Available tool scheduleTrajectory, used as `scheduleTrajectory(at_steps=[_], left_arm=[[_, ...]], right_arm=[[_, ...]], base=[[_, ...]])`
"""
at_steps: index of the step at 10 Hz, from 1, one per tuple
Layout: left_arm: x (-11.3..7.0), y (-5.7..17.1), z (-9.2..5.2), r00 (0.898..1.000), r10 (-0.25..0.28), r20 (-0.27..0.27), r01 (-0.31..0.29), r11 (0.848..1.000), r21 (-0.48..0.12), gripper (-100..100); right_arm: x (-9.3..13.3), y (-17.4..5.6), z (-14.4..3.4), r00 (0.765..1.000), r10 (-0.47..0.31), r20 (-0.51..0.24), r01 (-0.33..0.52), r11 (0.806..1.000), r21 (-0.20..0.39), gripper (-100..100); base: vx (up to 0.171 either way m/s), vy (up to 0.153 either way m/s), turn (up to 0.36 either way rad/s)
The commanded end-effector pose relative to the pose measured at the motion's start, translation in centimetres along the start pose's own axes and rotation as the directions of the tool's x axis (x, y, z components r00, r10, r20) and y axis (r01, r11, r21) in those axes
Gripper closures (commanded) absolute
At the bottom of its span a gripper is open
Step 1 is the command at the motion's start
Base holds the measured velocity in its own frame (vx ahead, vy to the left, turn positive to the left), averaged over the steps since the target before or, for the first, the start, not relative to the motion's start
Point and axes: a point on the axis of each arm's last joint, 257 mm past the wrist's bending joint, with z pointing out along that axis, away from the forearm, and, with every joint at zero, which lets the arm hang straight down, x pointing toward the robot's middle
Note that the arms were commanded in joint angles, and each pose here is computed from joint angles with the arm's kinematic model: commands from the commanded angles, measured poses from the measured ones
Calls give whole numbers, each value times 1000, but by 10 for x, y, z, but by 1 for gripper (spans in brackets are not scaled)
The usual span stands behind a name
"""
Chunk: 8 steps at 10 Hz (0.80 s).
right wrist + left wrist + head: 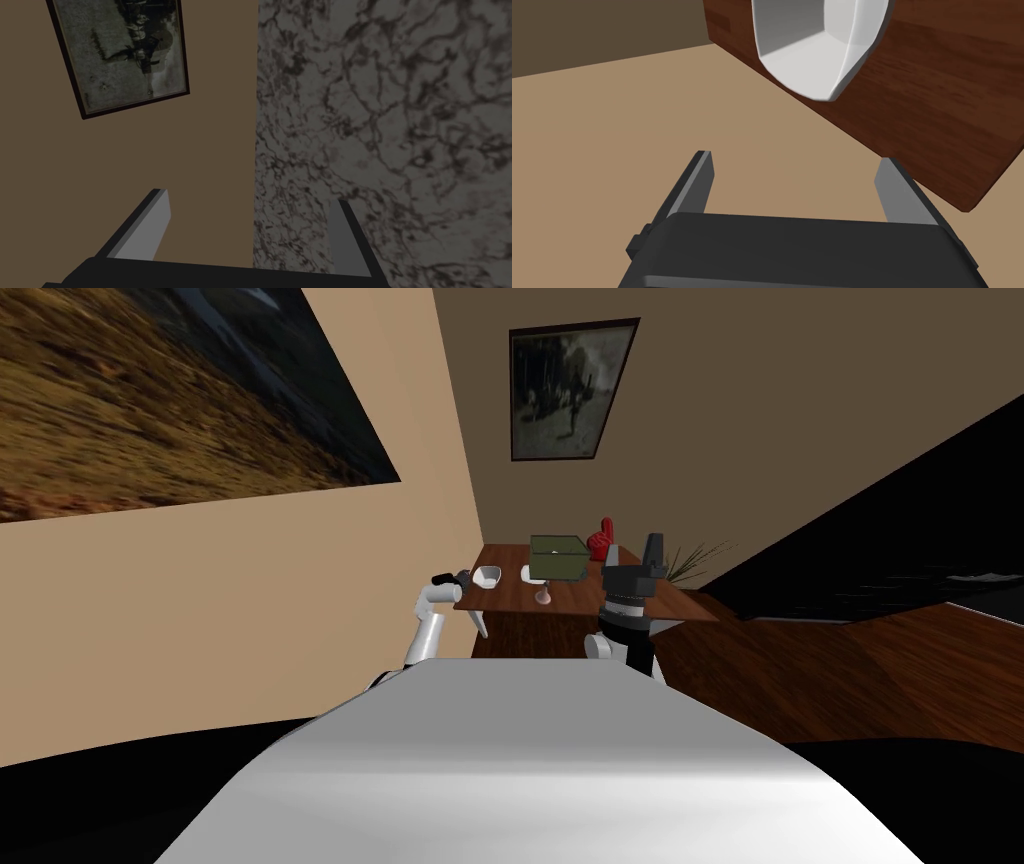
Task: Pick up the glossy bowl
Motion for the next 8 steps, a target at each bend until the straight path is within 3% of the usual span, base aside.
scheduleTrajectory(at_steps=[1,2,5,8], left_arm=[[4,6,5,1000,-4,-7,4,999,-32,-100],[14,12,11,1000,-9,-21,7,997,-75,-100],[23,25,17,999,-15,-33,11,991,-134,-100],[41,44,25,998,-24,-53,11,974,-228,-100]], right_arm=[[0,0,0,1000,0,0,0,1000,0,0],[0,0,0,1000,0,0,0,1000,0,0],[0,0,0,1000,0,0,0,1000,0,0],[0,0,0,1000,0,0,0,1000,0,0]], base=[[57,18,-6],[62,13,-4],[81,14,-5],[79,13,-5]])
